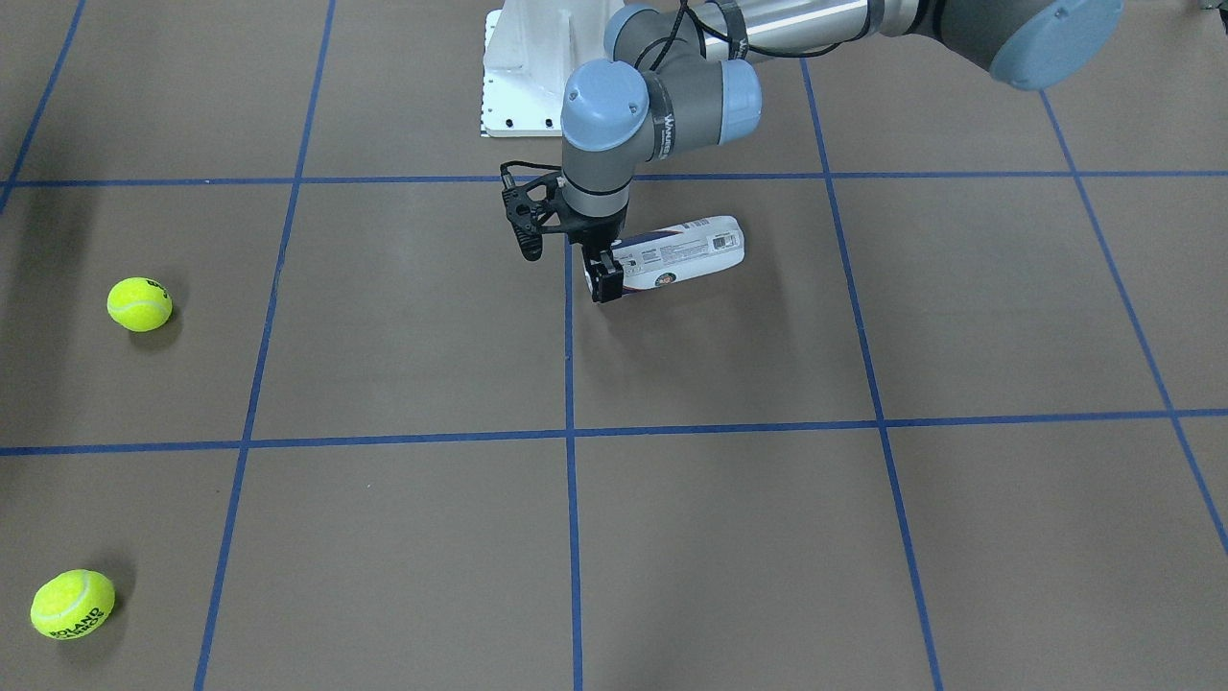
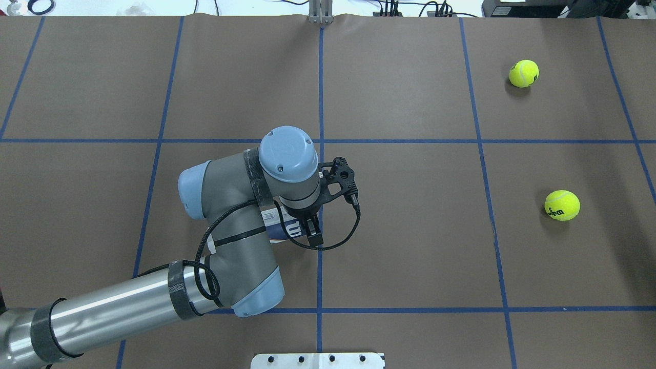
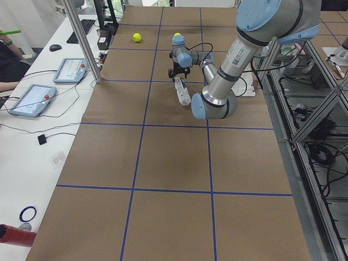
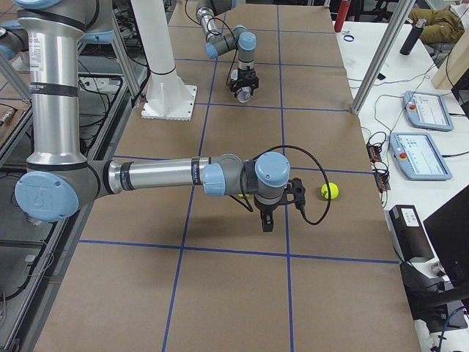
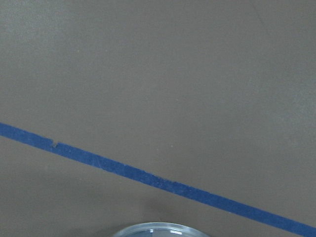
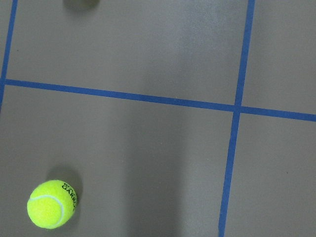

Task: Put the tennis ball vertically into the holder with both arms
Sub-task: 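Lower the left gripper and close it around the can's body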

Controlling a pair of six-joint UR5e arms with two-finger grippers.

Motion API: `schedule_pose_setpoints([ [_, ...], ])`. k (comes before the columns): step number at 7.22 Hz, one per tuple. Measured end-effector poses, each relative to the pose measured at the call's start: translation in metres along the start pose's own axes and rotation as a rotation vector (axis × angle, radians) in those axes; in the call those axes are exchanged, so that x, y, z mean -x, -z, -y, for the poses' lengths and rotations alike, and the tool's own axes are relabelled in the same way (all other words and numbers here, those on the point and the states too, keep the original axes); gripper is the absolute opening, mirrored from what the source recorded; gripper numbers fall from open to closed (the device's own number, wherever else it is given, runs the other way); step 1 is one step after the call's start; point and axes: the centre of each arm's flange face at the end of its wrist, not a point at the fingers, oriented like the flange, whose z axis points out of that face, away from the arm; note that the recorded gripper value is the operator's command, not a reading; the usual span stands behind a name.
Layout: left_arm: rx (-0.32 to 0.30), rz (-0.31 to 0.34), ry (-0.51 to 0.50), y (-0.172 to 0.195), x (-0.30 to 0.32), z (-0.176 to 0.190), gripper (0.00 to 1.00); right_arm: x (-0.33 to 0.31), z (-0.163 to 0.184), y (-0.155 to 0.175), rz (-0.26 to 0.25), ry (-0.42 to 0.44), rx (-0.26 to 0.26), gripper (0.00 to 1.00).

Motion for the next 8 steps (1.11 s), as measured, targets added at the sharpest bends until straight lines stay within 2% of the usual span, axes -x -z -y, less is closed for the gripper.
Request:
schedule_pose_setpoints([
  [6,0.022,0.039,-0.005,-0.013,0.006,-0.002,0.98,-0.001,-0.002,-0.002,0.004,-0.005,0.004,0.99],
  [7,0.023,0.039,-0.007,-0.014,0.005,-0.002,0.89,-0.001,-0.003,-0.002,0.005,-0.005,0.004,0.99],
  [8,0.024,0.039,-0.009,-0.014,0.005,-0.002,0.74,-0.001,-0.003,-0.002,0.005,-0.005,0.004,0.99],
])
